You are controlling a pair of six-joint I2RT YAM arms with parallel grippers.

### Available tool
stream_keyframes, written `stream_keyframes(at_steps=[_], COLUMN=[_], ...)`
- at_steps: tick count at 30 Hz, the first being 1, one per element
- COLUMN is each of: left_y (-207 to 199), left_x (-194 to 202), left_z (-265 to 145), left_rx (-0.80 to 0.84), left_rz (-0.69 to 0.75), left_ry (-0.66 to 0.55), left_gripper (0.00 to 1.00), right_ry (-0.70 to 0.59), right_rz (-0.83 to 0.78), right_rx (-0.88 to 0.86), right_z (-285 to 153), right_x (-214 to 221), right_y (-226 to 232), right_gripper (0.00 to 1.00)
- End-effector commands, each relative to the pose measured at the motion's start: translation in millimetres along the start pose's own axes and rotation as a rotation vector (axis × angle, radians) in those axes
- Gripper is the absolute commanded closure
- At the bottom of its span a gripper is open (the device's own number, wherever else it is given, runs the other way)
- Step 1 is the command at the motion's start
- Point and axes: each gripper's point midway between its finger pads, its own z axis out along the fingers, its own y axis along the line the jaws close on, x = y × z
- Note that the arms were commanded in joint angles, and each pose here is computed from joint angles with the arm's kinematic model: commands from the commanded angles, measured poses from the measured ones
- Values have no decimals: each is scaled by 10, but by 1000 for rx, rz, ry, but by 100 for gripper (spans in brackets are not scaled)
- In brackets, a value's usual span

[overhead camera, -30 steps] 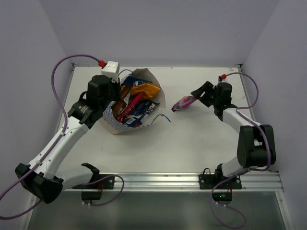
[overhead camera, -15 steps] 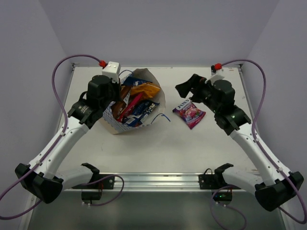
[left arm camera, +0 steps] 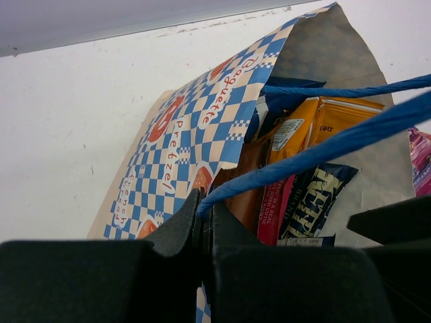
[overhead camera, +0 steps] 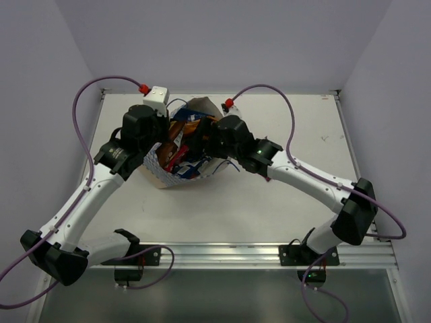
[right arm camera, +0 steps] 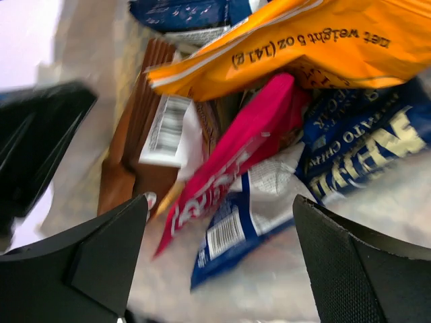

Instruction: Take the snacks out of the paper bag

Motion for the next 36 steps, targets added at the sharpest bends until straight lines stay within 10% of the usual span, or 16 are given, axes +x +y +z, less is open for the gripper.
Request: stream_keyframes(at_steps=[1, 15, 23, 36], left_y=[-79, -71, 48, 195], left_x=[-104, -40, -32, -86], left_z=[-75, -82, -106, -152], left_rx=[37, 39, -20, -92], left_rz=[3, 12, 23, 65], left_ry=[-18, -7, -16, -27], left_gripper=[100, 100, 100, 100], right_ry=[-65, 58, 21, -125], right_rz=[109, 106, 35, -118], right_rx=[-2, -27, -139, -395], right_z=[175, 795, 417, -683], right_x=[-188, 226, 17, -683], right_y=[159, 110, 375, 1153], right_gripper=[10, 33, 98, 100])
